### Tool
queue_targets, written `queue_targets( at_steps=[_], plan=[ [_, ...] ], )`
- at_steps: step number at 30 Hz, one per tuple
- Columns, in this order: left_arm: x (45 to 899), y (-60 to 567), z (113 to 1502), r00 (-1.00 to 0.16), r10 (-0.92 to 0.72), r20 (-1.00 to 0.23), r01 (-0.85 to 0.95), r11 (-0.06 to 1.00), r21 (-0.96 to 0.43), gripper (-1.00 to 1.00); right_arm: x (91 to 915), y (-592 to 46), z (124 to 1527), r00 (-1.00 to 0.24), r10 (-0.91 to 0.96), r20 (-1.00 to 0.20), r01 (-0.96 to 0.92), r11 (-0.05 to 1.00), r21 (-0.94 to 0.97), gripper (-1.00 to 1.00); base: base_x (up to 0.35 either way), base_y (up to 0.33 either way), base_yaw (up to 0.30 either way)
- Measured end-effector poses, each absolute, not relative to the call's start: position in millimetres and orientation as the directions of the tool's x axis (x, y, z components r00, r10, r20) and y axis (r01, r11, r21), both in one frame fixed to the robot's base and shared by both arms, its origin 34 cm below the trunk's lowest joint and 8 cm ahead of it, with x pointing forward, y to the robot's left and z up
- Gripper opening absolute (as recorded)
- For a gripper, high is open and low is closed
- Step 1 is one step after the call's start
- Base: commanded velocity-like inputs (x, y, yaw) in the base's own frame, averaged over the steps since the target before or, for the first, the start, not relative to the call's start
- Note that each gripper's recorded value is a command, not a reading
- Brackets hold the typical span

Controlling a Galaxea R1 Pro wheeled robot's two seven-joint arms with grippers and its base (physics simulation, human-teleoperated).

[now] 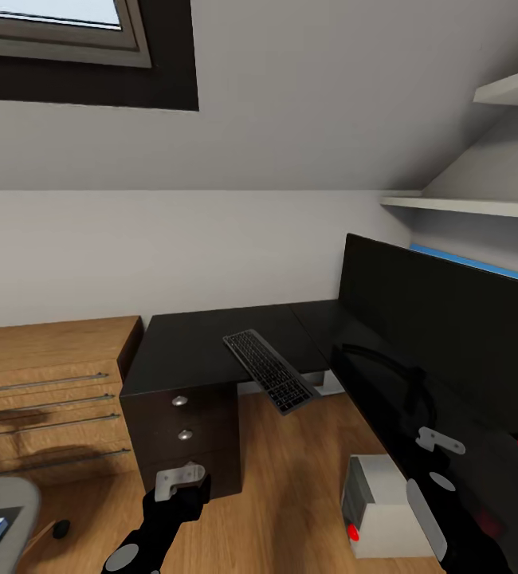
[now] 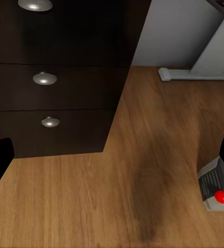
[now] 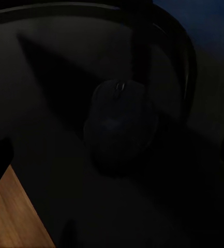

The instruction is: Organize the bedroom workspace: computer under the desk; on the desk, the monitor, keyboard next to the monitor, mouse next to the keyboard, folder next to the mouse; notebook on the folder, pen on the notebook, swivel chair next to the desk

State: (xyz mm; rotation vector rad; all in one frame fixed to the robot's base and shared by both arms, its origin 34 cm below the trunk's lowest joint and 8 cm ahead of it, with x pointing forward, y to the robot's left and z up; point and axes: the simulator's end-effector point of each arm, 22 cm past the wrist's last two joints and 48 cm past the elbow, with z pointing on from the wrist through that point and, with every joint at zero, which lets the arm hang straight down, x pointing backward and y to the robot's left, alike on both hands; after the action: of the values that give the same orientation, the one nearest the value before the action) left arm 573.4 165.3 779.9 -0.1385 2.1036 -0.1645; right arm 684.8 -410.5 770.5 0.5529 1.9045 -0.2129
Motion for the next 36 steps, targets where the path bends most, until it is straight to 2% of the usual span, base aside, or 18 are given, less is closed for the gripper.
queue_targets(
  at_steps=[36],
  plan=[
    [573.0,167.5,778.0,-0.514,-0.164,-0.842,-0.034,0.985,-0.171,1.0,683.9,-411.1,768.9,-0.308,0.277,-0.91,0.473,0.875,0.106,1.0,0.05,0.0,0.0]
  ],
)
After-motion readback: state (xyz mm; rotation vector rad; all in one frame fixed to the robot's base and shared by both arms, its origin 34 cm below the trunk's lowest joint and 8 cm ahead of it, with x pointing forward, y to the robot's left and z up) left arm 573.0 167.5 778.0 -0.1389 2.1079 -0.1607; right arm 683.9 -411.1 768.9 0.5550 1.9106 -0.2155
